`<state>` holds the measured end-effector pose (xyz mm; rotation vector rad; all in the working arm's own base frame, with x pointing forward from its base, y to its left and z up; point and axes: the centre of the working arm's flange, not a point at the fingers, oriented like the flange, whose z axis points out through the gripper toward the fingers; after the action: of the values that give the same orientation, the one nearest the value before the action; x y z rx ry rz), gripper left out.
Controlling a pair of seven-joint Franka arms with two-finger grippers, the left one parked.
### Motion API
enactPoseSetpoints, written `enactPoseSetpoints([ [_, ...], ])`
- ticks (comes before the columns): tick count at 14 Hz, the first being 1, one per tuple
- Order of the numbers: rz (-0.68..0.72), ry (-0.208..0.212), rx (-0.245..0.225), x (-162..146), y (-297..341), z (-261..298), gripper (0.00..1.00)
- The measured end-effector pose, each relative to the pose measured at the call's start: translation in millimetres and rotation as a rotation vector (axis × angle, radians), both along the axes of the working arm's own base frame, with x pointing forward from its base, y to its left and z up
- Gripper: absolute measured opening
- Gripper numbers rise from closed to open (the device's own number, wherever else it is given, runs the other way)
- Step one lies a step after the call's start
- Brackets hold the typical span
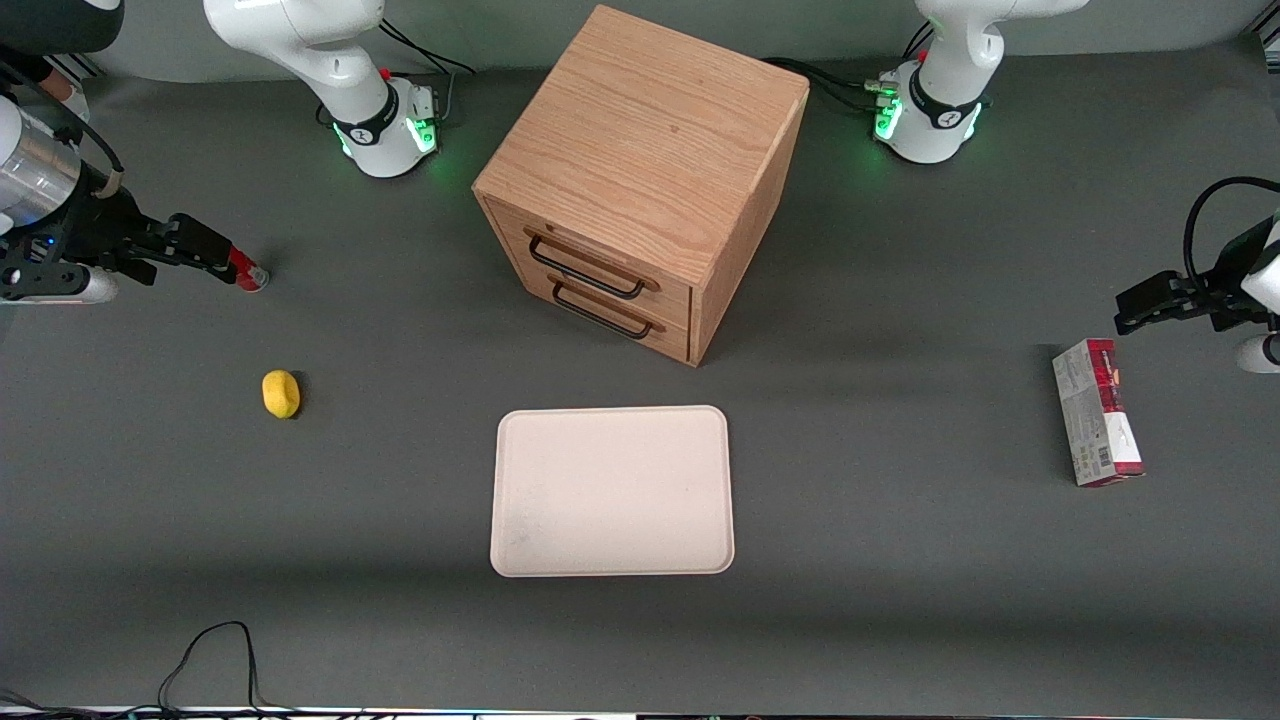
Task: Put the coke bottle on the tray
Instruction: 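Lower the open right gripper over the red Coca-Cola bottle's cap end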
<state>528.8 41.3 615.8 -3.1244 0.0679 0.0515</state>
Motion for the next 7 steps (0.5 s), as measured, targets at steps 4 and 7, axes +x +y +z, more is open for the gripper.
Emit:
enactPoseSetpoints([
  [4, -0.001, 0.01, 0.0, -1, -1, -1, 1.0],
  [7, -0.003, 0.074, -0.004, -6, -19, -13, 1.0],
])
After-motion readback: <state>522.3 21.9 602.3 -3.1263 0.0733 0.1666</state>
